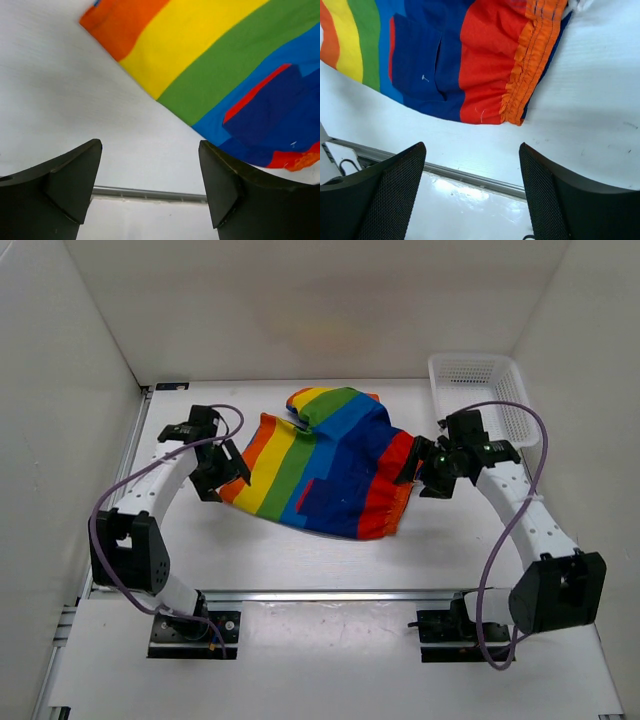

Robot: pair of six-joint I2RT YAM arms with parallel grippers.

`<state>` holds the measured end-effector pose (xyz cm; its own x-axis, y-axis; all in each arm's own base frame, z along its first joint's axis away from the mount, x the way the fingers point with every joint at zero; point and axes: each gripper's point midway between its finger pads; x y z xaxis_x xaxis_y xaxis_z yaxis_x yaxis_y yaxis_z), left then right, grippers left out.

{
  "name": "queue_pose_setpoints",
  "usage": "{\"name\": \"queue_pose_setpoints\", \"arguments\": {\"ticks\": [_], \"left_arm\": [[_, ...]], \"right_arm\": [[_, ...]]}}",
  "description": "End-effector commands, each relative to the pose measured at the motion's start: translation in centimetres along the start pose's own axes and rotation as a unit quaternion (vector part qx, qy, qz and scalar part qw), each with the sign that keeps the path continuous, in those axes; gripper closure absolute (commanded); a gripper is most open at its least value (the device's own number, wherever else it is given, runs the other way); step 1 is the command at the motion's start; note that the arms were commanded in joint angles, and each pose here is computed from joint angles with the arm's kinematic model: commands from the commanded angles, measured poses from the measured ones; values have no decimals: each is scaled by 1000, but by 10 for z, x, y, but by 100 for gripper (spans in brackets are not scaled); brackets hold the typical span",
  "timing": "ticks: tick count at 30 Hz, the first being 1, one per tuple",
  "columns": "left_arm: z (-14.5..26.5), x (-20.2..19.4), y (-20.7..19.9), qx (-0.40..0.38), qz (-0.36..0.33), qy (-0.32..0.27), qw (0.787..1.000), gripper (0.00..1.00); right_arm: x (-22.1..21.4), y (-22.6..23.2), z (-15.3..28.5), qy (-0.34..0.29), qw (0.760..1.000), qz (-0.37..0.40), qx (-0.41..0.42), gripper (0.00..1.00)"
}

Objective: Fold and stack the shorts
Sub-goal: Flatten the shorts out

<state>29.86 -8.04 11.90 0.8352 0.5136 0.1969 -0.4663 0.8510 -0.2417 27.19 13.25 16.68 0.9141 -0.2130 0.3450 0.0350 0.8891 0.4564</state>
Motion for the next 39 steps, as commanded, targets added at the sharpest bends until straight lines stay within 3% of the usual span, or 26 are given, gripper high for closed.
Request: {"name": "queue_pose_setpoints", "arguments": {"ticks": [1,2,7,11,15,18,19,20,25,27,28,31,32,34,35,37,38,39], "left_arm": [[13,18,17,7,32,-50,998,10],[6,14,24,17,46,-38,998,4],[-40,3,33,19,69,13,997,2],[-73,20,30,30,67,26,997,4],[-92,47,36,51,73,18,996,16],[-100,58,33,48,77,21,996,48],[-102,59,32,49,77,22,996,64],[-102,58,30,44,78,25,996,90],[-89,65,20,21,76,13,997,90],[-85,64,20,20,76,10,997,90],[-79,65,16,8,75,6,997,90],[-63,70,10,-6,72,-14,997,90],[-55,72,6,-15,71,-17,997,90],[-30,96,-6,-46,76,-47,995,90],[-13,101,-15,-63,73,-54,994,90],[33,135,-39,-105,71,-107,986,90],[50,143,-48,-120,67,-120,983,90],[71,147,-54,-129,70,-132,980,90]], "right_arm": [[-25,-1,10,9,998,-55,2,20],[-48,-12,1,37,996,-80,-7,19],[-93,-13,-16,41,975,-214,52,16],[-80,-16,-31,-31,965,-241,97,18],[-72,-25,-48,-35,968,-238,77,18],[-66,-25,-67,-30,970,-232,68,18],[-64,-23,-71,-29,970,-232,71,20],[-66,-22,-80,-21,972,-227,60,23],[-66,-20,-115,-4,977,-211,32,32],[-58,-15,-123,-18,980,-196,18,43],[-60,-15,-131,-12,982,-187,11,57],[-37,-18,-137,-25,986,-164,-27,94],[-7,-6,-131,-51,987,-153,-19,100],[27,-7,-125,-68,988,-134,-24,100],[77,23,-104,-112,987,-111,13,100],[115,34,-90,-118,991,-65,4,100],[172,71,-48,-180,982,-35,37,100],[186,81,-42,-181,982,-16,40,100]]}}
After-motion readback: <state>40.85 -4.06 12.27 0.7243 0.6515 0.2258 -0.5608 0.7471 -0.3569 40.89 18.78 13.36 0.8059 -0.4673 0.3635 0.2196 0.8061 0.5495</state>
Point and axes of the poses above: each gripper's point midway between its finger pads, its own z axis back along the fingers, its own y axis along the line the jaws close on, x = y × z, and after that the axes turned 3 degrees about z, right-handed
